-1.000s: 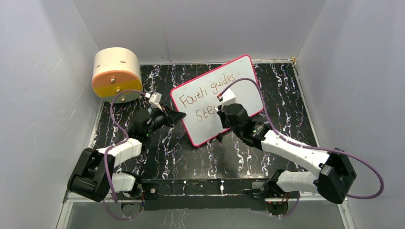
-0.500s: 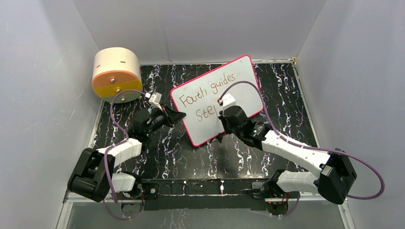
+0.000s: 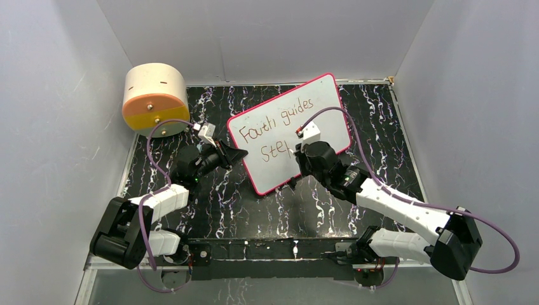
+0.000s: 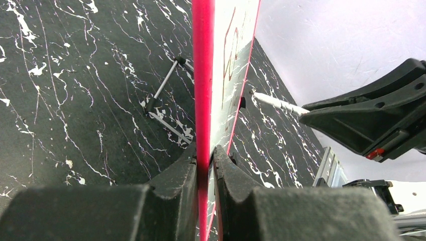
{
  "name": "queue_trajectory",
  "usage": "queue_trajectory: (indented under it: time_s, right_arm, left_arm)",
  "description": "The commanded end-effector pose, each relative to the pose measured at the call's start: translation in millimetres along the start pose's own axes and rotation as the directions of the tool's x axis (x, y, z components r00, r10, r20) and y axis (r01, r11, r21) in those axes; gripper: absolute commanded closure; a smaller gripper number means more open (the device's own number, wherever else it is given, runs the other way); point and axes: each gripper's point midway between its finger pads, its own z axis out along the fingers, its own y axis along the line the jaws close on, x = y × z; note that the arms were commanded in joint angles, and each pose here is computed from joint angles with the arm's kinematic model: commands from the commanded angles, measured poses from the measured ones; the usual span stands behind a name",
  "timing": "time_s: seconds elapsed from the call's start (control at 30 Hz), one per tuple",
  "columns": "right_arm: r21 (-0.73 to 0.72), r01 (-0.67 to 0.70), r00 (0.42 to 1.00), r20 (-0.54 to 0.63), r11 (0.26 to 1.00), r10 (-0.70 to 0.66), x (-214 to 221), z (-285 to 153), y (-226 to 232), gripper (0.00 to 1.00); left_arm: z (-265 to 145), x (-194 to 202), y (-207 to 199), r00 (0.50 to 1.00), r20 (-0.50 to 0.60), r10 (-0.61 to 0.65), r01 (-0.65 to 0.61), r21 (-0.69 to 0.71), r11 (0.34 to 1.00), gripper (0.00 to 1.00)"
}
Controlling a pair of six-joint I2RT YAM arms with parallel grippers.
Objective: Write a sentence on the whiteboard
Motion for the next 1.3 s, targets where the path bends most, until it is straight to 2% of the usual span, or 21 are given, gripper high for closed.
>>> queue_trajectory:
  time_s: [0.0, 0.3, 0.83, 1.27]
  right_arm:
    - [0.017, -0.031, 0.989, 0.144, 0.999, 0.029, -37, 3, -3, 1.00]
    - [0.011, -0.032, 0.981, 0.192, 0.999, 0.029, -51, 11, 1, 1.00]
    - [-0.002, -0.030, 0.984, 0.178, 1.000, 0.030, -50, 25, 1, 1.00]
    - [0.048, -0.052, 0.984, 0.175, 0.998, 0.043, -49, 25, -15, 1.00]
  left_arm:
    - [2, -1, 1, 1.000, -0.010, 0.017, -0.017, -0.015, 1.000, 1.00]
    - [2, 0, 0, 1.000, -0.013, 0.017, -0.017, -0.012, 1.000, 1.00]
    - [2, 0, 0, 1.000, -0.012, 0.017, -0.017, -0.013, 1.000, 1.00]
    - [2, 0, 0, 1.000, -0.011, 0.018, -0.018, -0.013, 1.000, 1.00]
